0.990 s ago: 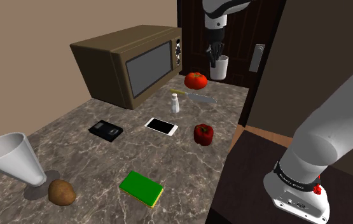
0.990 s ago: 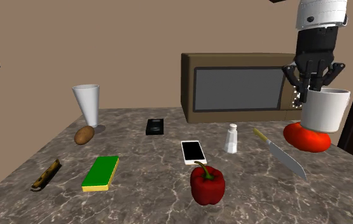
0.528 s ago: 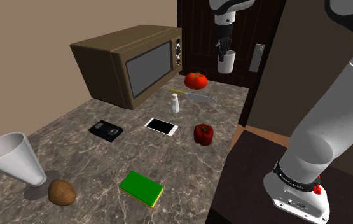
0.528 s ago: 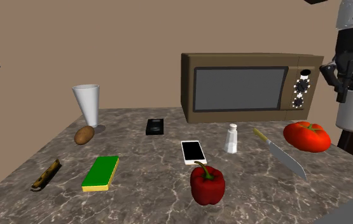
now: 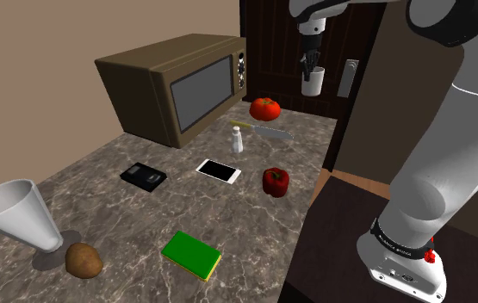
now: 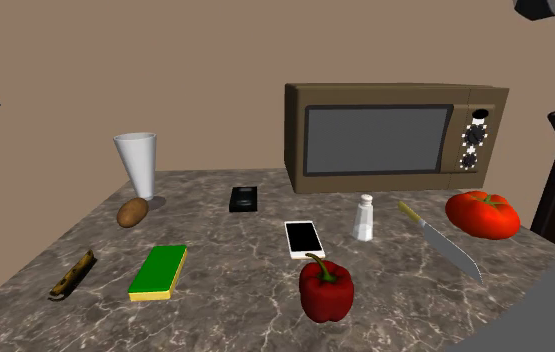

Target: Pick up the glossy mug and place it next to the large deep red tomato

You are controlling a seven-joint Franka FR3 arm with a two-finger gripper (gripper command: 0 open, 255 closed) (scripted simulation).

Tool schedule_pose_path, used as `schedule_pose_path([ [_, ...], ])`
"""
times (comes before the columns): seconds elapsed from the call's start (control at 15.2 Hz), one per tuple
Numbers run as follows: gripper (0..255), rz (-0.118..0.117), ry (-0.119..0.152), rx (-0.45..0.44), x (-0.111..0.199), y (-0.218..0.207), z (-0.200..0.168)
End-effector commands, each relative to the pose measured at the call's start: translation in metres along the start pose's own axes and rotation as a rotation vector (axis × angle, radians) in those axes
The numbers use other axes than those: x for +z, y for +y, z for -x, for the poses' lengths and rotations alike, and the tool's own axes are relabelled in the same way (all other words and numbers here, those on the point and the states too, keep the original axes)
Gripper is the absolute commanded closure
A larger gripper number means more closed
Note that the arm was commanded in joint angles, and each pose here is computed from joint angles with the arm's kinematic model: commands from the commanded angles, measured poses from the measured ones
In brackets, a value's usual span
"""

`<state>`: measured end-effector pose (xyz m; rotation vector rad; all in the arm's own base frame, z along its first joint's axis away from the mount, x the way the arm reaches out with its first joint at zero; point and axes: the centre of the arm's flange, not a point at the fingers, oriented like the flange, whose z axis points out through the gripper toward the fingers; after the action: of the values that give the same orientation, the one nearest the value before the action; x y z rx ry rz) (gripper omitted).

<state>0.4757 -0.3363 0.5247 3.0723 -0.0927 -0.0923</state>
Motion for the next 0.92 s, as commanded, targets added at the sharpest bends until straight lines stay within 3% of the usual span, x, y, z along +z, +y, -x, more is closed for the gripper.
schedule_pose_path([
  [0.0,255,0.000,0.001,-0.001,0.009,0.001,-0.001],
  [0.86,255,0.000,0.001,-0.001,0.078,-0.003,-0.005],
])
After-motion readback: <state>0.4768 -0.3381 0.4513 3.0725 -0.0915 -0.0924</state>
